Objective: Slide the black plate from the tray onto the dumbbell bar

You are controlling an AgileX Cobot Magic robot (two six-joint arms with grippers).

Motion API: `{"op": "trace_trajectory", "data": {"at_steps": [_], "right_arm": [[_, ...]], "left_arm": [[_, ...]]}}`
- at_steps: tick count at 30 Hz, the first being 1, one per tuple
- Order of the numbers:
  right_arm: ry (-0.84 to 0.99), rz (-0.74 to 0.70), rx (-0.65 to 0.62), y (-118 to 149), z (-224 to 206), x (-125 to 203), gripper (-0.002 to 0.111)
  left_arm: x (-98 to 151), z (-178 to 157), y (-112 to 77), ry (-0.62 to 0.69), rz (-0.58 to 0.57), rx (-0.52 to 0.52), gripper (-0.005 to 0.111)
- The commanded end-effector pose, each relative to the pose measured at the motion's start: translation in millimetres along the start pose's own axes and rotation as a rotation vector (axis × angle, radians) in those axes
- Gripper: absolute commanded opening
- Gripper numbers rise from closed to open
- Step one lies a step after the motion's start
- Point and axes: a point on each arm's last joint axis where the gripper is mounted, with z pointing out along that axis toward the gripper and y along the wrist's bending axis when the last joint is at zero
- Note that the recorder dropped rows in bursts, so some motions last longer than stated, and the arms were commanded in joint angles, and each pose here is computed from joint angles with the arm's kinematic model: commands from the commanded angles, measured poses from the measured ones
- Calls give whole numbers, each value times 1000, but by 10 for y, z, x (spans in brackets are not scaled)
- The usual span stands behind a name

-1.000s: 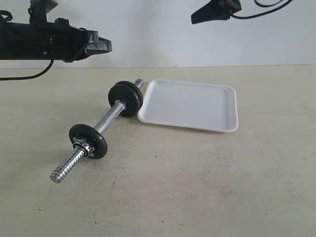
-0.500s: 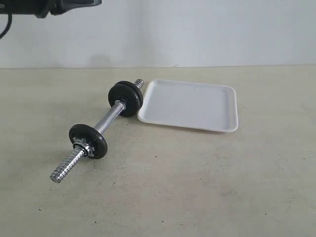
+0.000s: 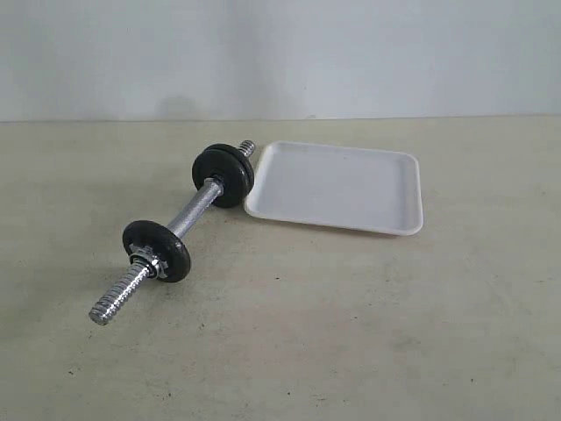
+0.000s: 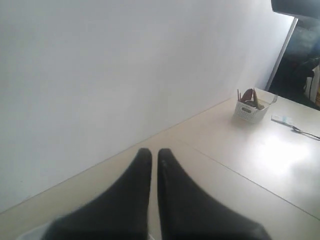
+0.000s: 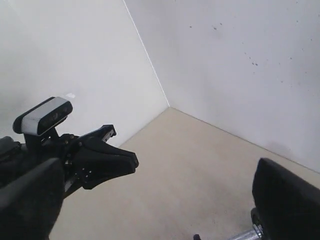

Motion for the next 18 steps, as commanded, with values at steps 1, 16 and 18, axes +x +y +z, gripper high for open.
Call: {"op": "trace_trajectory", "data": {"at_steps": [1, 16, 18], "right_arm": [[-49, -19, -4, 266, -228, -24, 92], [-208, -129, -72, 1259, -1044, 132, 79], [-235, -154, -75, 1421, -1188, 193, 49]], "left_arm": [[-118, -156, -199, -33, -1, 24, 4], [-453, -1002, -1122, -234, 249, 64, 4], [-456, -1134, -1256, -251, 276, 62, 4]]}}
